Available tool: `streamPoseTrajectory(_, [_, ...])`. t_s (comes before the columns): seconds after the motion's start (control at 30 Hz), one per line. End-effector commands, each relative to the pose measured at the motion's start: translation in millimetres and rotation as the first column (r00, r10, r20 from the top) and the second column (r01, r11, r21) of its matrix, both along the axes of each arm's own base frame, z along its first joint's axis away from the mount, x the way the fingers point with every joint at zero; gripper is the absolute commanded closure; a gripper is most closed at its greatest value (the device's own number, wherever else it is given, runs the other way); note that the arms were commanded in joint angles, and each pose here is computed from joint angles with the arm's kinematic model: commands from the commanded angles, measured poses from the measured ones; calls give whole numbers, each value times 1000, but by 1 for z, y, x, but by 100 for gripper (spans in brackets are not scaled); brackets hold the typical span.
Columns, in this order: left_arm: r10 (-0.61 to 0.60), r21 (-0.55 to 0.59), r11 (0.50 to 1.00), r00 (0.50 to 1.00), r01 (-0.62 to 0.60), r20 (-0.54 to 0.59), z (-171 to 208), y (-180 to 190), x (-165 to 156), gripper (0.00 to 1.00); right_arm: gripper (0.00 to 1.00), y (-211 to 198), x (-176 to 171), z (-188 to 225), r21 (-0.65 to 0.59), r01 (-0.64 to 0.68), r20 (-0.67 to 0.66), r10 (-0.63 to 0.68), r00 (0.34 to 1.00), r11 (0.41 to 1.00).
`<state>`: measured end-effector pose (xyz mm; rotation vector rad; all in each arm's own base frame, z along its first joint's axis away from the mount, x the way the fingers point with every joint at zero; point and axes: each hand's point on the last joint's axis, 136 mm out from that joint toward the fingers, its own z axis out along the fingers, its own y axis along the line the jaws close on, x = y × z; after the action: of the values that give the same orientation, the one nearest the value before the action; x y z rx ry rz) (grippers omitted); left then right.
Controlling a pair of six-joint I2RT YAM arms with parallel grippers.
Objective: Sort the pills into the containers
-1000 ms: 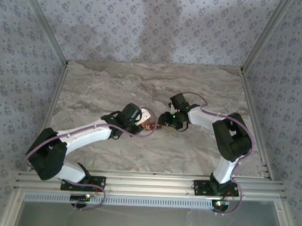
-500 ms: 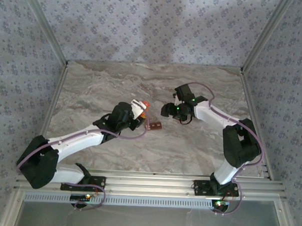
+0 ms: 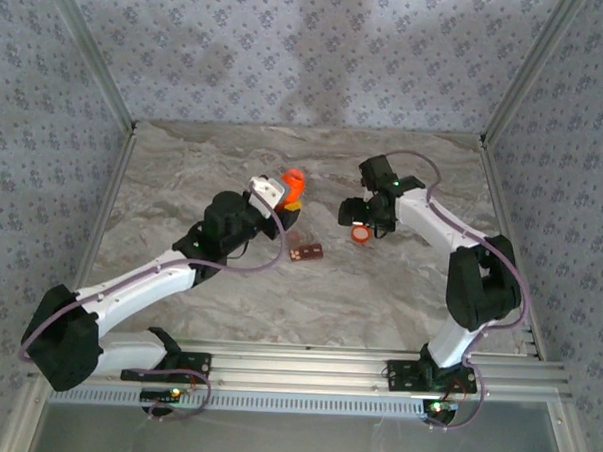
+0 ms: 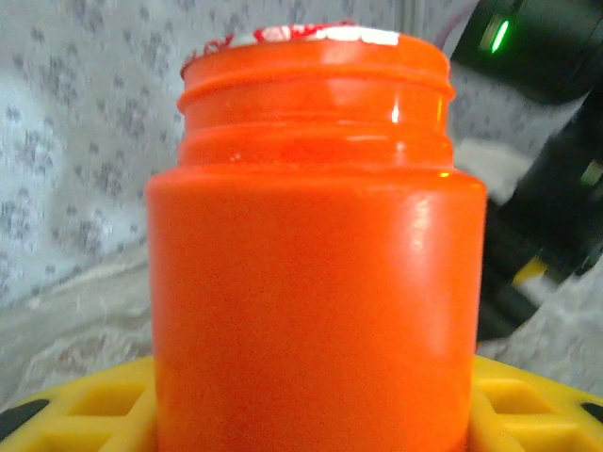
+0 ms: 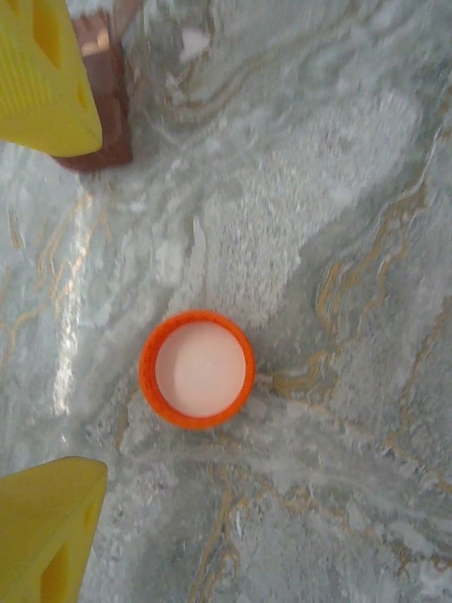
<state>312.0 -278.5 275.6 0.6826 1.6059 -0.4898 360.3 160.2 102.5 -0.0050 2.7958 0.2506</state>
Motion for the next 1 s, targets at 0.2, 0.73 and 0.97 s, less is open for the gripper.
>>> streamPoseTrajectory(0.2, [-97,-249,959,981,137,167,103,-12,-11,100,34,-16,1,-35,-141,-38,-97,25,995,989])
streamPoseTrajectory(0.73, [-107,-354,920,977,167,183,124,2,-13,100,55,8,20,-51,-183,-120,-134,97,986,976])
streamPoseTrajectory(0.97, [-111,-346,923,978,167,178,122,1,-13,100,62,15,22,-62,-184,-132,-150,105,983,974])
